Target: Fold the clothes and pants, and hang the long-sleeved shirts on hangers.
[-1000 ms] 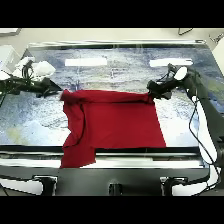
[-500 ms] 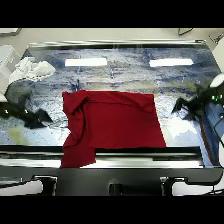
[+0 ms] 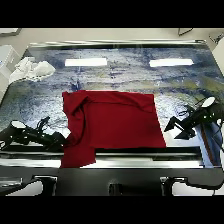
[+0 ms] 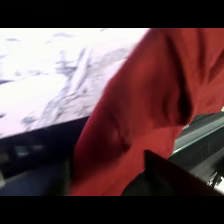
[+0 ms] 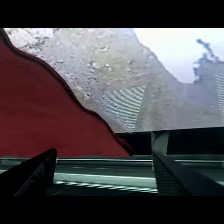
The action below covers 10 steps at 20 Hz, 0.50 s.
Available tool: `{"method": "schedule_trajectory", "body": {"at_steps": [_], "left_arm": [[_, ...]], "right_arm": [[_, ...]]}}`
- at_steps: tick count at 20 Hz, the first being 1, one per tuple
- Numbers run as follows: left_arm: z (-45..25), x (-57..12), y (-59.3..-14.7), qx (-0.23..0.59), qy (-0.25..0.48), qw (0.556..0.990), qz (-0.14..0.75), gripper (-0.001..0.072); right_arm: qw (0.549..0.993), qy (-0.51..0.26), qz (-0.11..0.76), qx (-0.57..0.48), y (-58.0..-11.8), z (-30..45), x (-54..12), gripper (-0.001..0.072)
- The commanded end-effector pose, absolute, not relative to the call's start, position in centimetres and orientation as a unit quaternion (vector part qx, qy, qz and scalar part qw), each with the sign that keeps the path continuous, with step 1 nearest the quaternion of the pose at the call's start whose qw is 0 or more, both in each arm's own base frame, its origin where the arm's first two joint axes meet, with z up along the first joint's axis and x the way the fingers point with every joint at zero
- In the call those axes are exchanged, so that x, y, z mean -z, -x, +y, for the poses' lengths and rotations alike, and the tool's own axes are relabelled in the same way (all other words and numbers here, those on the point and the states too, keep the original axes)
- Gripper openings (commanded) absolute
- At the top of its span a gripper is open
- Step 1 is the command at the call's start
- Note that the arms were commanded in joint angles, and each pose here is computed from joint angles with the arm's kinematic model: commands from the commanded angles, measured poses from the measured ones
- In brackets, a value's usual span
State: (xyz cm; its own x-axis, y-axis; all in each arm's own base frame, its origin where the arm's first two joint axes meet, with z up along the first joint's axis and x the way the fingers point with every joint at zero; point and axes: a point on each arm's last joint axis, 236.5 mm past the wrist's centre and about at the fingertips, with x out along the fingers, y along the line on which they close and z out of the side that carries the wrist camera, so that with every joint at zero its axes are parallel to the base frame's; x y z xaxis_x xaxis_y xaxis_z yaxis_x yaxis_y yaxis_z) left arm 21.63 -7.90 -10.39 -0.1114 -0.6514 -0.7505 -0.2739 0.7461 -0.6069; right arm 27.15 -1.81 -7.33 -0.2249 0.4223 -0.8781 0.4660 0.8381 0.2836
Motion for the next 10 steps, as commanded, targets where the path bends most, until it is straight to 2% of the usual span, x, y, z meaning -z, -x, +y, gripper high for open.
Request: {"method": "schedule_trajectory", "body": {"at_steps": [1, 2, 3, 8, 10], "left_arm": [[-8.8, 11.6, -22.6, 0.151, 0.305, 0.611, 0.714, 0.0292], [-9.0, 11.6, -22.6, 0.151, 0.306, 0.611, 0.714, 0.0117], [-9.1, 11.5, -22.6, 0.154, 0.304, 0.61, 0.715, 0.0023], [-9.5, 10.6, -22.0, 0.166, 0.304, 0.602, 0.719, 0.0024], [-9.5, 10.3, -22.1, 0.168, 0.303, 0.607, 0.715, 0.0024]], "right_arm": [[0.548, -0.287, 0.785, 0.017, -26.6, -1.5, 7.8, 0.0687], [0.541, -0.289, 0.789, 0.018, -26.0, -1.3, 8.3, 0.0687], [0.536, -0.292, 0.792, 0.021, -25.4, -1.0, 9.0, 0.0687], [0.543, -0.36, 0.759, -0.01, -26.0, 2.4, 11.0, 0.0683], [0.539, -0.335, 0.773, -0.013, -25.4, 2.9, 11.4, 0.0666]]}}
